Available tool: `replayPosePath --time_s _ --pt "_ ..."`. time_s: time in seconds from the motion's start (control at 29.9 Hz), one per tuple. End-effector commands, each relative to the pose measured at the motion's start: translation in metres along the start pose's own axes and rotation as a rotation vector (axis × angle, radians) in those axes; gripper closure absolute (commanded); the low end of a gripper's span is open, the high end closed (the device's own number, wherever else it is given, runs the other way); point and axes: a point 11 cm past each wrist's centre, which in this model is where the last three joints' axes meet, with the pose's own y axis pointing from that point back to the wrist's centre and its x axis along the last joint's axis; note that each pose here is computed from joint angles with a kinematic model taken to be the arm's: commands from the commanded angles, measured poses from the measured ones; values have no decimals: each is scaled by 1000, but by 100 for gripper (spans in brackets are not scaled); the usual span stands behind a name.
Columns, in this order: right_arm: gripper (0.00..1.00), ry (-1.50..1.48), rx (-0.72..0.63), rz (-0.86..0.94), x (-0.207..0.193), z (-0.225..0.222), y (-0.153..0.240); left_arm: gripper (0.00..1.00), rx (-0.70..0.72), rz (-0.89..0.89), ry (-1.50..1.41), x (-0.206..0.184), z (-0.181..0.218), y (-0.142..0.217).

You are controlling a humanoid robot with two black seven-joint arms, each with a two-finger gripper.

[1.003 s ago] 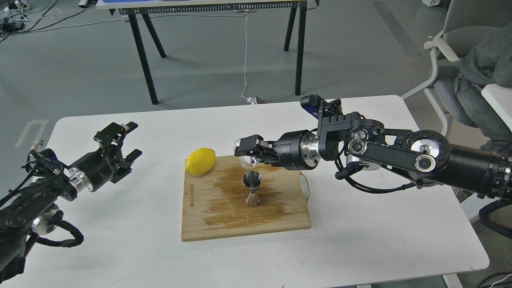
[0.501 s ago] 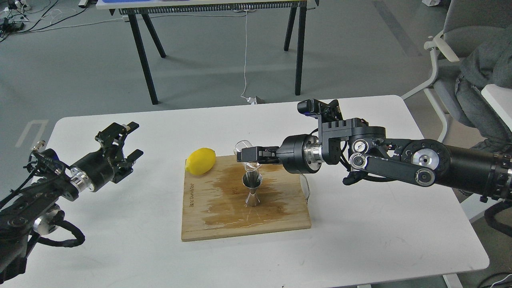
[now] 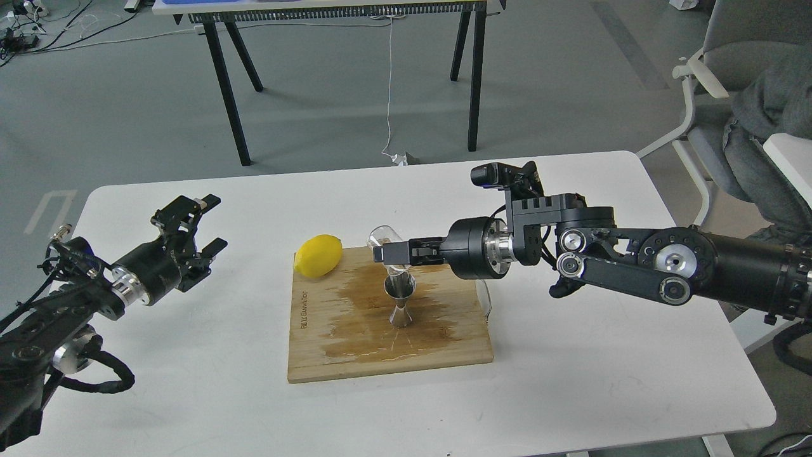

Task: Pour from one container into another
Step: 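Tilt the held glass over the jigger to pour its contents in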

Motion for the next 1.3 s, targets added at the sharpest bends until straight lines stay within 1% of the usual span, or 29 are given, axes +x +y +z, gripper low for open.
replayPosePath --time_s 0.0,0.63,0.97,1.27 --pt "58 1 14 1 -1 -1 0 1 0 -1 0 0 0 0" --pt "58 35 83 47 1 -9 -3 1 0 3 -1 2 0 1" --pt "58 69 94 21 -10 -5 -4 1 1 2 -1 1 0 1" --pt "58 103 89 19 -11 -3 -3 1 1 1 2 0 -1 1"
